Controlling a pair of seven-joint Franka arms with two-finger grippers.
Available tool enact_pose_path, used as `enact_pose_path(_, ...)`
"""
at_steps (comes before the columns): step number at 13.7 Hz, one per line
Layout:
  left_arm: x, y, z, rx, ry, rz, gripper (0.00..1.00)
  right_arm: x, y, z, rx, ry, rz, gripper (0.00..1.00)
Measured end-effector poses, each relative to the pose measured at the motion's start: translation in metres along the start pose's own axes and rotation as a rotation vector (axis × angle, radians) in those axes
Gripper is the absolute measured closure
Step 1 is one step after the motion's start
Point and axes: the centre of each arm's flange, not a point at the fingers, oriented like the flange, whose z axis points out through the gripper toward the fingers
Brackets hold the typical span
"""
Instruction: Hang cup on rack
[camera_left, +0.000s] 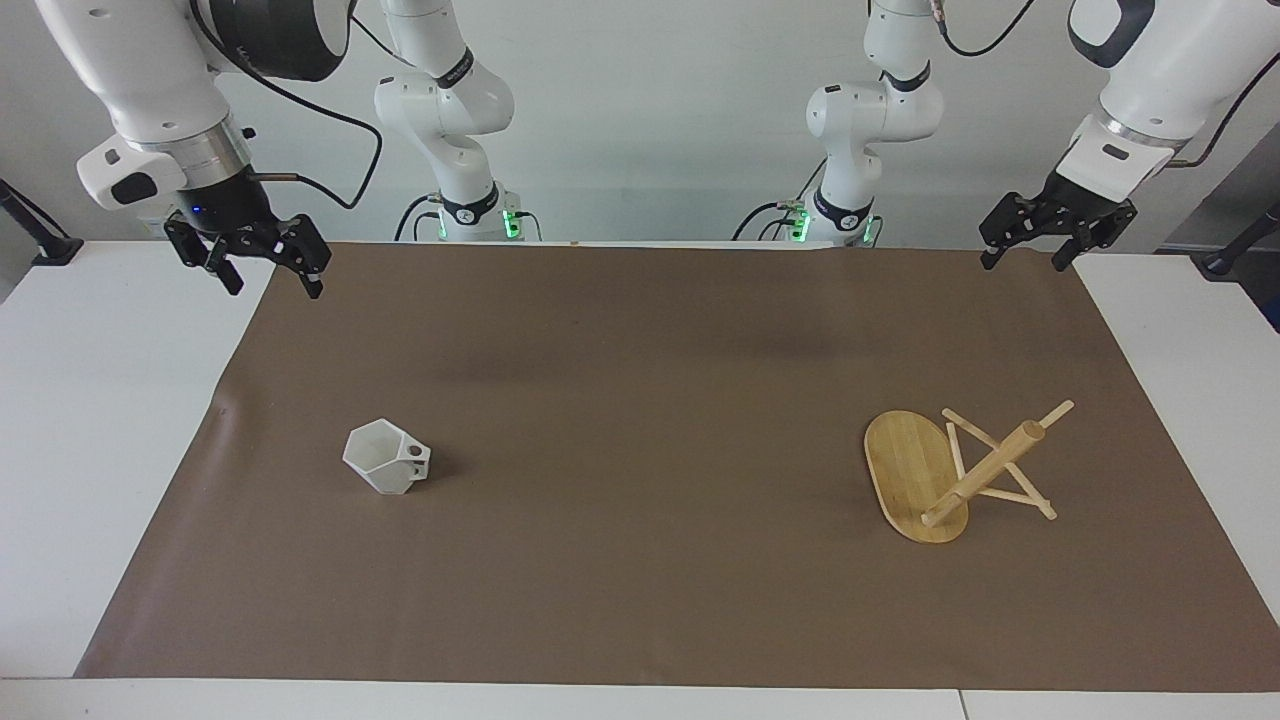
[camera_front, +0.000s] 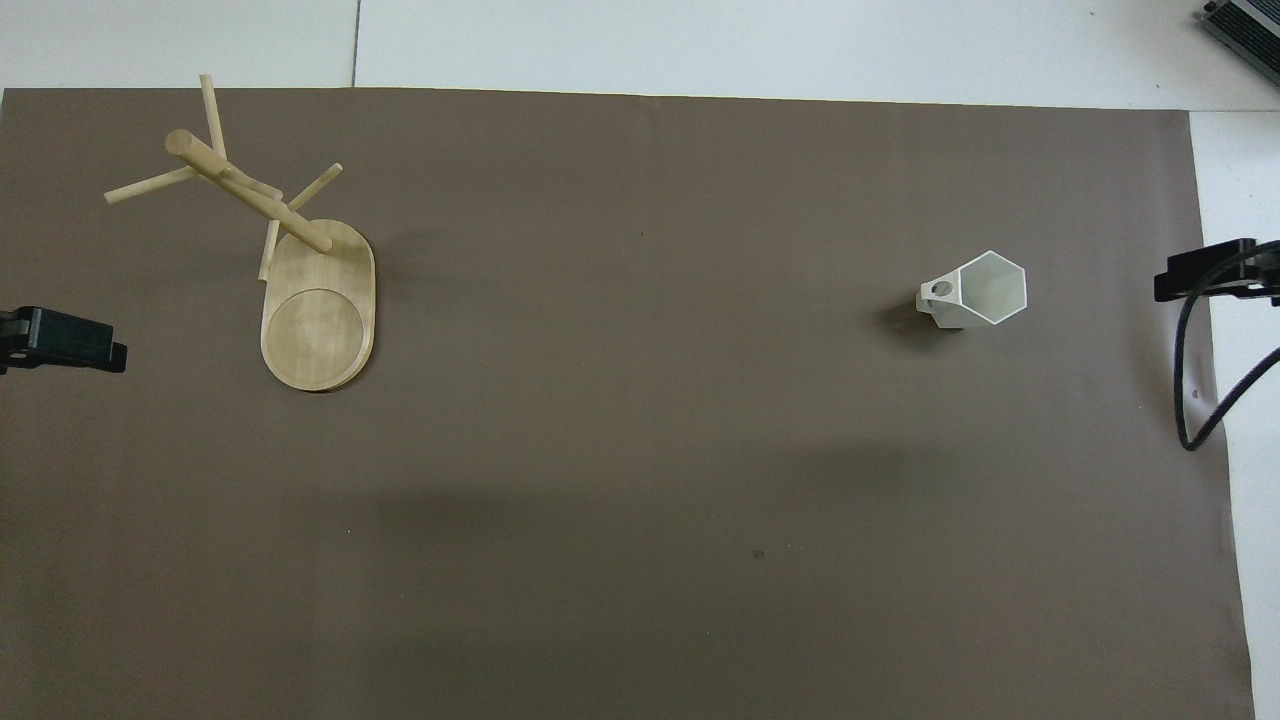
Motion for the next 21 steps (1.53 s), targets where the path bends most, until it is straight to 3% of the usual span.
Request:
enact_pose_path(16,0.0,0.0,0.0,0.0,0.0,0.0,0.0,-0.003,0.0,0.014,0.002,-0.021,0.0,0.0)
enact_pose_path(21,0.0,0.0,0.0,0.0,0.0,0.0,0.0,0.001,0.003,0.037,0.0,0.008,0.004,0.0)
